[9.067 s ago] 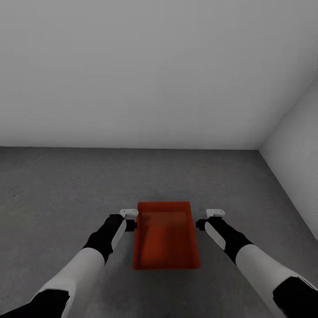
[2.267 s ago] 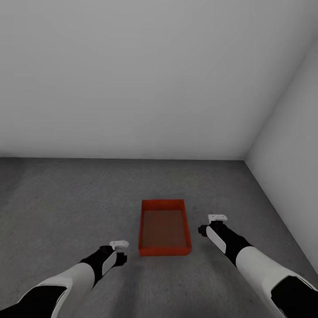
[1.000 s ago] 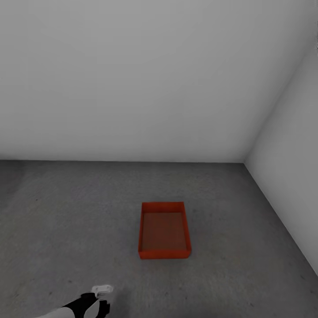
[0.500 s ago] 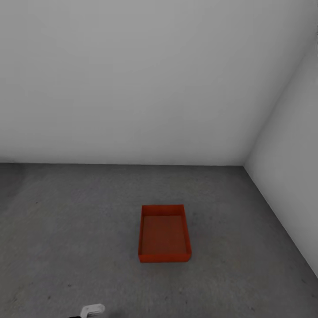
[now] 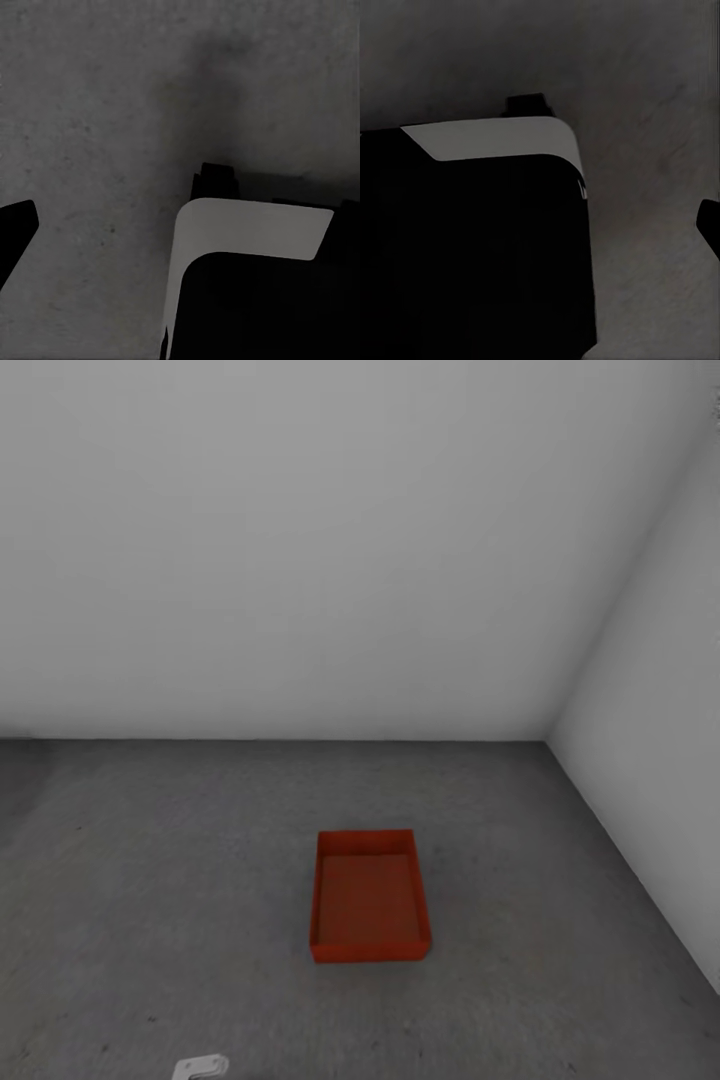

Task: Move the two storage containers from the living room to the garage. In the garage, place one container on the floor and stack the other container on top of it (either order is fine).

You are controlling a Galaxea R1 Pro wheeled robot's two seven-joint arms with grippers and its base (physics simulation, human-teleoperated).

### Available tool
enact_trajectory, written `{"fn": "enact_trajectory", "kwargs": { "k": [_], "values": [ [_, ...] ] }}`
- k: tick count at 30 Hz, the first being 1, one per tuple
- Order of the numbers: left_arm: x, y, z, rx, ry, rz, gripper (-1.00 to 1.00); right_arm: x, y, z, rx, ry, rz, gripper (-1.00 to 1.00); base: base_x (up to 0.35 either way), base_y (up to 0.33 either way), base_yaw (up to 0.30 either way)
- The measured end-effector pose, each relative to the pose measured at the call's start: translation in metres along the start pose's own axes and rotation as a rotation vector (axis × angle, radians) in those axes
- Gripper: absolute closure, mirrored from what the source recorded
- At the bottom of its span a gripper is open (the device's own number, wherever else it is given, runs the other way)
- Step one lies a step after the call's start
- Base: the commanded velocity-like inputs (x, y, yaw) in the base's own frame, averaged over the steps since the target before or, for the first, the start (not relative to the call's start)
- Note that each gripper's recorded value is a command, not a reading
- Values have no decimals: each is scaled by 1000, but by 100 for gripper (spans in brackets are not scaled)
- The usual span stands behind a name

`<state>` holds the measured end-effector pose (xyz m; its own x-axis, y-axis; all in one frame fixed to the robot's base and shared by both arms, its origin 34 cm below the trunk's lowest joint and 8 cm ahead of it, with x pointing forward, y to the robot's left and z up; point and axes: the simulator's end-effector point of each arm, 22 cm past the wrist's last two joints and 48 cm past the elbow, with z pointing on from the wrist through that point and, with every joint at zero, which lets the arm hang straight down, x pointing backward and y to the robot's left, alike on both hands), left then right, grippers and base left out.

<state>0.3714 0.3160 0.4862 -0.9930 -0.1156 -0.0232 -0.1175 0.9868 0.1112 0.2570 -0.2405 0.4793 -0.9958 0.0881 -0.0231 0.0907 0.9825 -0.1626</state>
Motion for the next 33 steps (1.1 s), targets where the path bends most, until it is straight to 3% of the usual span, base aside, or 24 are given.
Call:
{"fn": "enact_trajectory", "kwargs": {
  "k": [14, 16, 19, 22, 33],
  "values": [
    [-6, 0, -5, 4, -19, -2, -100, -2, -17, 4, -65, -14, 1, -100, 0, 0, -97],
    [-7, -1, -5, 5, -22, -3, -100, 3, -17, 3, -67, -11, -8, -100, 0, 0, -111],
    [-9, -1, -6, 6, -27, -3, -100, 5, -16, 3, -75, -24, -85, -100, 0, 0, -114],
    [-2, 1, -6, 4, -22, -3, -100, 0, -14, 2, -82, -49, -121, -100, 0, 0, -115],
    [-5, 17, -9, -15, -39, -9, -100, -8, -14, 0, -84, -73, -125, -100, 0, 0, -116]
  ]
}}
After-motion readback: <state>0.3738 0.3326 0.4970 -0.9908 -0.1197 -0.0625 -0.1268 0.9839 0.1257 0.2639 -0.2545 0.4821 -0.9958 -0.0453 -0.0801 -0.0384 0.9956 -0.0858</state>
